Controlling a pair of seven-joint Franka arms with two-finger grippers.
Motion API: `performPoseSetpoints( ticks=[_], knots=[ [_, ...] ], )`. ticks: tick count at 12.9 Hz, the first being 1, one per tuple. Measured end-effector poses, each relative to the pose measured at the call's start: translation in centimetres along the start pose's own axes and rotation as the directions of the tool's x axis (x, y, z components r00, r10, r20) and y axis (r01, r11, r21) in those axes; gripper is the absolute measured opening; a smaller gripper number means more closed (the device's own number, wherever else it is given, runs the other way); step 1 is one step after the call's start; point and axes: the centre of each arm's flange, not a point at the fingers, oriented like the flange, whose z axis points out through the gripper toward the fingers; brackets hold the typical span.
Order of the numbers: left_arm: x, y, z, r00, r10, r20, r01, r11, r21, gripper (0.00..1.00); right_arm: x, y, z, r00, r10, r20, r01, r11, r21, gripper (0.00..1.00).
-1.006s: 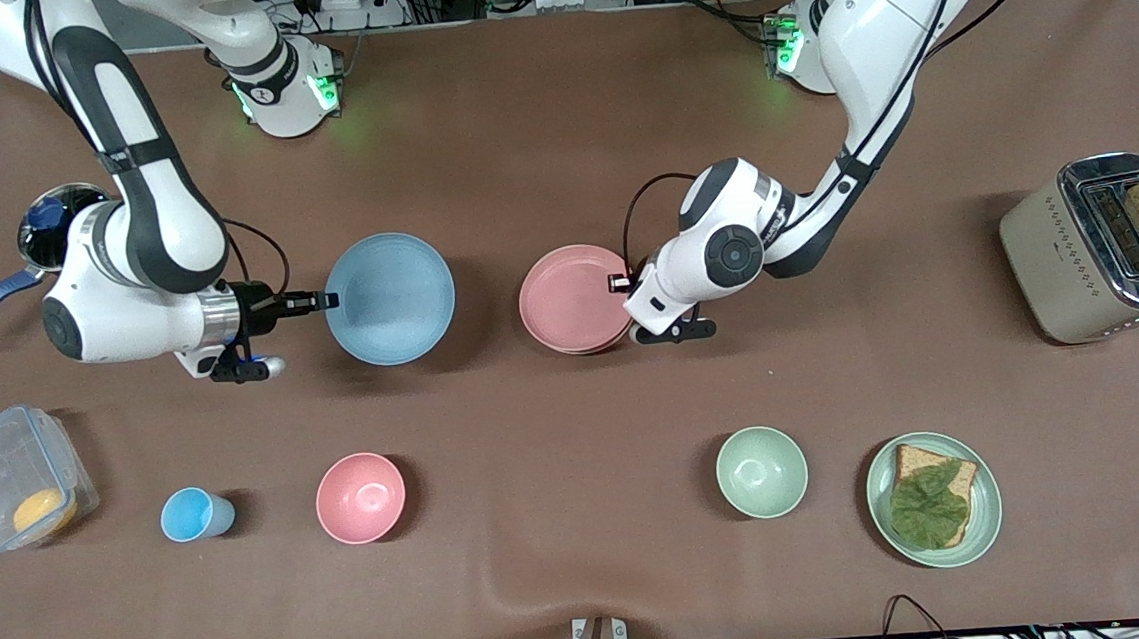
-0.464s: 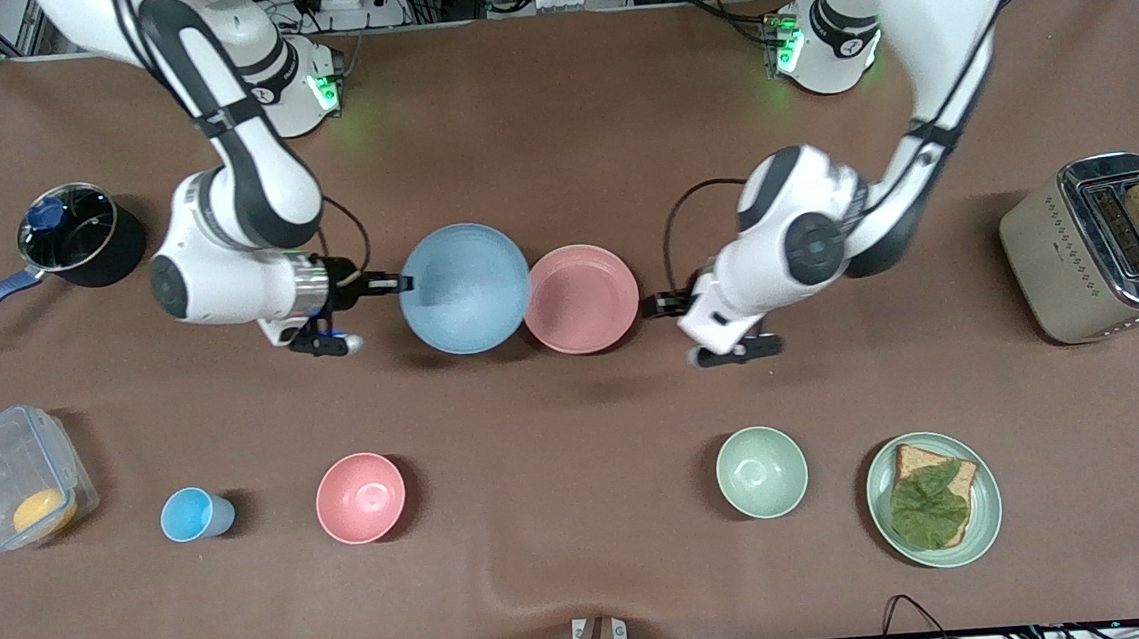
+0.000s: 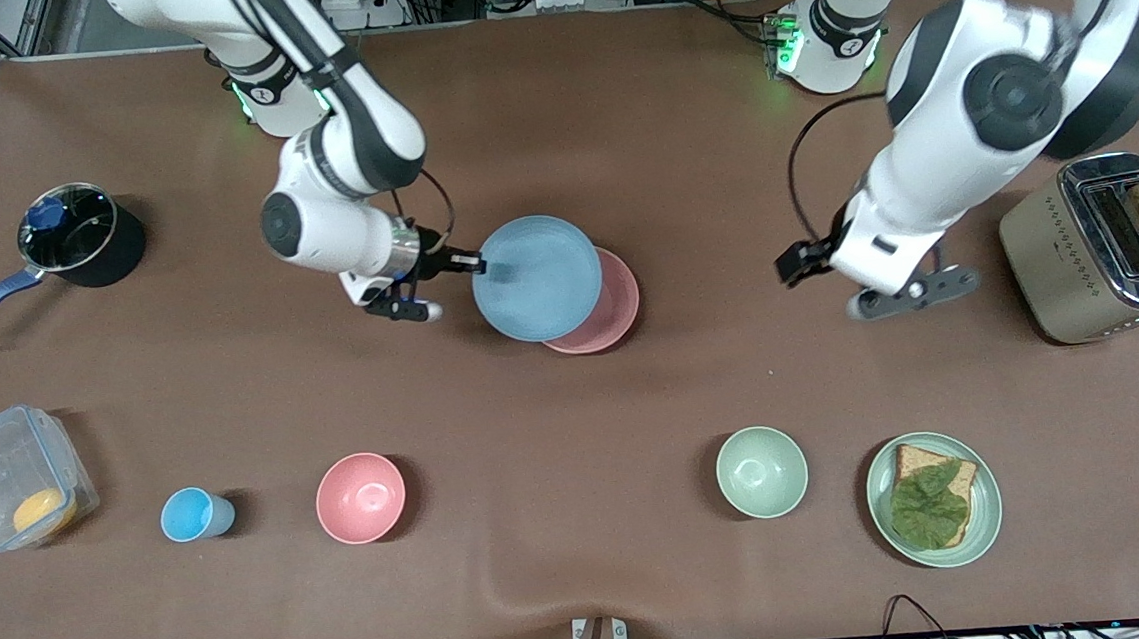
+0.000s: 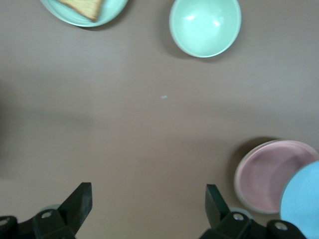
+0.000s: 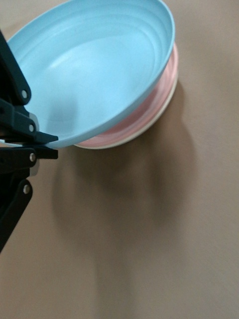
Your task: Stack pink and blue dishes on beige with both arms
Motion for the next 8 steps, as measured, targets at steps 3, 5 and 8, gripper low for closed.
performPoseSetpoints(
  ticks=[3, 5, 8],
  knots=[
    [-0.5, -2.9, -4.9, 0.999, 0.034, 0.0, -0.034, 0.999, 0.037, 1.0, -1.8, -1.3, 3.5, 0.999, 0.013, -0.047, -0.014, 1.0, -0.023, 0.05],
    [0.4, -6.4, -7.0, 0.997, 0.075, -0.02, -0.075, 0.996, 0.039, 1.0, -2.2, -1.6, 5.1, 0.998, 0.027, -0.063, -0.029, 0.999, -0.032, 0.05],
    [1.2, -12.6, -9.0, 0.993, 0.117, -0.034, -0.115, 0.992, 0.06, 1.0, -1.7, -2.6, 5.8, 0.996, 0.052, -0.073, -0.054, 0.998, -0.021, 0.05]
  ],
)
